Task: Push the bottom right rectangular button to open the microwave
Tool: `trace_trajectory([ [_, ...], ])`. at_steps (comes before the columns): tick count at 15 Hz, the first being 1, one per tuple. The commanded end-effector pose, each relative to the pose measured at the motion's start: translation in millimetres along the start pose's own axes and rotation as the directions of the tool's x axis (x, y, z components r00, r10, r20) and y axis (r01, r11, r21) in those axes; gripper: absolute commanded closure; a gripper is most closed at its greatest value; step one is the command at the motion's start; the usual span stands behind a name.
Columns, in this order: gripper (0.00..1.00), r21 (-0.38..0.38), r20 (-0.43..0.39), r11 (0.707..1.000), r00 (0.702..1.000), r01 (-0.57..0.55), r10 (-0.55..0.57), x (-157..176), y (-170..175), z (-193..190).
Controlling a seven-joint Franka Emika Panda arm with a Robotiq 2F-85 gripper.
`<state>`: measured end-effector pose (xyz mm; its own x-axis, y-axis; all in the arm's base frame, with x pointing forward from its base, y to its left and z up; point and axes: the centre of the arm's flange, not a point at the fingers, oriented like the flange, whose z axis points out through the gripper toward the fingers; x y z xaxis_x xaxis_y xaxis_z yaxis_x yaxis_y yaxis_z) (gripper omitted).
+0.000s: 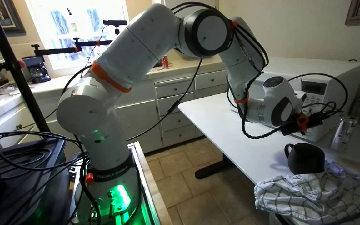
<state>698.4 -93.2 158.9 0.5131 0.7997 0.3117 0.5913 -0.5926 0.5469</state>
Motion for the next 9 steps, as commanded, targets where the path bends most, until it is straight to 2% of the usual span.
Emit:
trace_trajectory([
  [1,0.99,0.002,-0.003,1.0,1.0,-0.003,0.003,0,0,0],
  [4,1.0,-0.14,-0.073,0.99,0.996,0.033,-0.044,9,-5,19],
  [9,1.0,-0.261,-0.073,0.952,0.981,0.156,-0.181,14,-19,44],
])
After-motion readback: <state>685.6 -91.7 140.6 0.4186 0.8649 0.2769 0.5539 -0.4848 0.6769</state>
